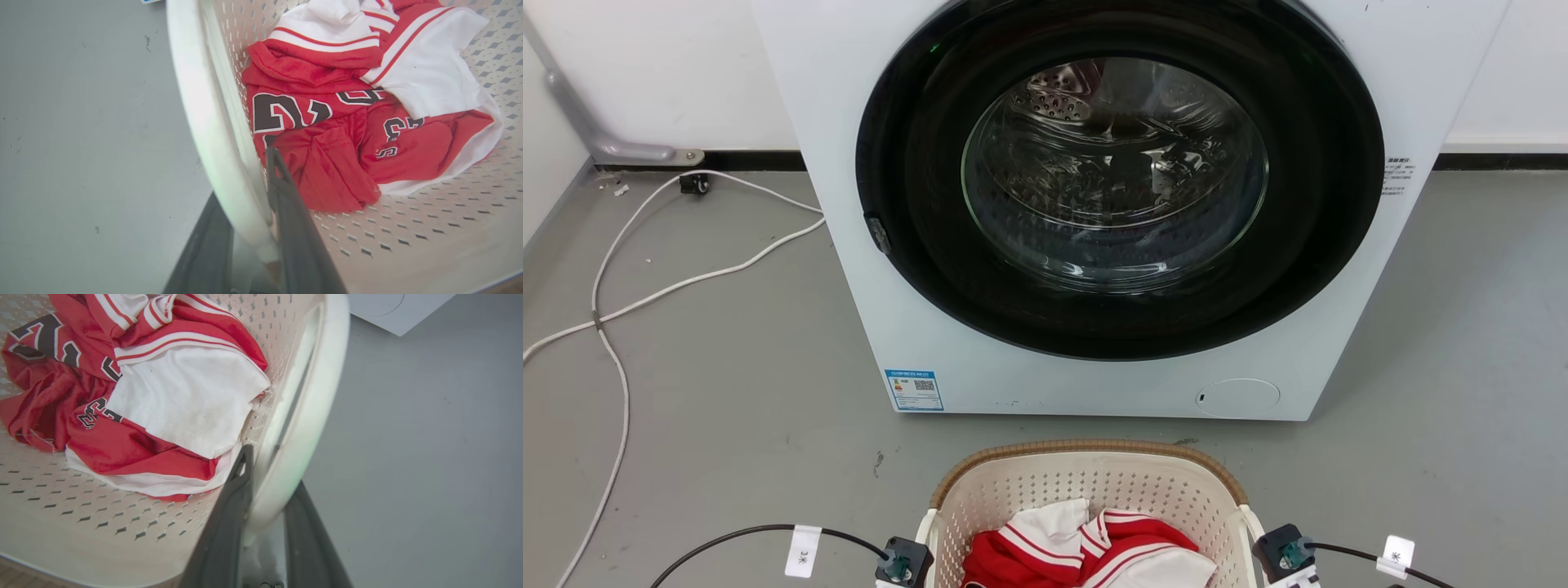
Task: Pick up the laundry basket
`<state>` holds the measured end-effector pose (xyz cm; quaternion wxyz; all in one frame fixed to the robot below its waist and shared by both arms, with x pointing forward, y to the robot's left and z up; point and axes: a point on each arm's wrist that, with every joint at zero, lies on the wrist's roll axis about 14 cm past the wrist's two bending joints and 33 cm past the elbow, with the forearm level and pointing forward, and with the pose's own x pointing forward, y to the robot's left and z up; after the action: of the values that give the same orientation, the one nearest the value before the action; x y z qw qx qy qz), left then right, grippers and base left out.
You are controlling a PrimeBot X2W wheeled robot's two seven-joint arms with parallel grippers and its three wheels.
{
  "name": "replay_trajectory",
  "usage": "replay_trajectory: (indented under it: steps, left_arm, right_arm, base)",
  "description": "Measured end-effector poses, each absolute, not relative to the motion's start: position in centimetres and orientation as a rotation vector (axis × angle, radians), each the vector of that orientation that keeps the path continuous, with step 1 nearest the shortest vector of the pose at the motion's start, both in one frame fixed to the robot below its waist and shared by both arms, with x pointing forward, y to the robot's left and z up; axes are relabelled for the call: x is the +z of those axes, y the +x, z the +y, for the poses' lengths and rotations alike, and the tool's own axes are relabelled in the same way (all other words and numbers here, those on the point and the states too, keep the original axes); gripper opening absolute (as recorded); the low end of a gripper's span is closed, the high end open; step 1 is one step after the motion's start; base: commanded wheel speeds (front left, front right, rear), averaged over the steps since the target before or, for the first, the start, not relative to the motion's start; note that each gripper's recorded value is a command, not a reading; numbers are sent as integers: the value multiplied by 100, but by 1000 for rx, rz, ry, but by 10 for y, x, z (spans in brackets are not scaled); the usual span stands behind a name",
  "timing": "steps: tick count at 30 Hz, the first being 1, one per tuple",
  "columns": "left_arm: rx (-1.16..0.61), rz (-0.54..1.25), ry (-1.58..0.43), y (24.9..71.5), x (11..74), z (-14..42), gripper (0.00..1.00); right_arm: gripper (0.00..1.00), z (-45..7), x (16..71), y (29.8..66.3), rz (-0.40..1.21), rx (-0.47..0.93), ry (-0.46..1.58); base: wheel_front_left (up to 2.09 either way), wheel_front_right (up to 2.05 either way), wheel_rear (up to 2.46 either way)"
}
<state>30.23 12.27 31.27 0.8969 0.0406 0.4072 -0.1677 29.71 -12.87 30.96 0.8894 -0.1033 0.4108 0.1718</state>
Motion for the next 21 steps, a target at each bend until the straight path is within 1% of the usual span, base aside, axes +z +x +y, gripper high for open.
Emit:
replay_trajectory:
  steps: [21]
  left_arm:
    - [-354,848,88,302,312,122,0]
  right_arm:
    - [0,-129,309,295,860,357,-214]
  base:
    - [0,0,0]
